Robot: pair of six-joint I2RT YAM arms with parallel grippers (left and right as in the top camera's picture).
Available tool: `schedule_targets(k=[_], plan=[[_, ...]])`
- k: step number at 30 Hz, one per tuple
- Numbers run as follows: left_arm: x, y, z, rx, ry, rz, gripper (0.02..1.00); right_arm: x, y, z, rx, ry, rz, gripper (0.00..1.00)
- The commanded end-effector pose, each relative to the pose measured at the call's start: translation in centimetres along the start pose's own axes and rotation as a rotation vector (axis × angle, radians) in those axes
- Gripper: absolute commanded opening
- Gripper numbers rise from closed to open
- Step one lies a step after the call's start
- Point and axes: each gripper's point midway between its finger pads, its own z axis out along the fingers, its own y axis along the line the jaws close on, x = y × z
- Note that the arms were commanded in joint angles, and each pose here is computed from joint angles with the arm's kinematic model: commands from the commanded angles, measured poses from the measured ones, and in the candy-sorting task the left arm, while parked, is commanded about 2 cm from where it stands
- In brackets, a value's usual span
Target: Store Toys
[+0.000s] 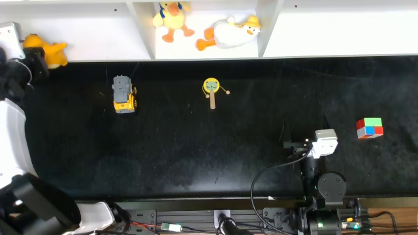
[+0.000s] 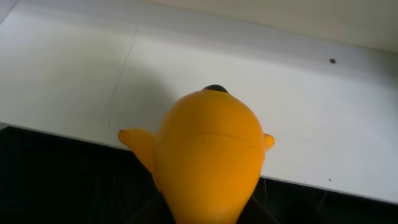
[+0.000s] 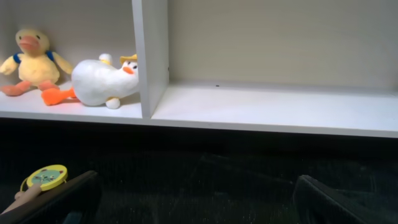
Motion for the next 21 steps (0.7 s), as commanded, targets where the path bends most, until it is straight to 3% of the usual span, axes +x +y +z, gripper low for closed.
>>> schedule_targets(k=[1, 21], plan=[[-1.5, 0.5, 0.2, -0.021, -0.043, -0.019, 0.163, 0.5, 0.2, 0.1, -0.010, 0.005, -0.003, 0.996], [-3.0, 0.6, 2.6, -0.004, -0.052, -0.016, 0.178, 0.5, 0.2, 0.1, -0.010, 0.005, -0.003, 0.996]])
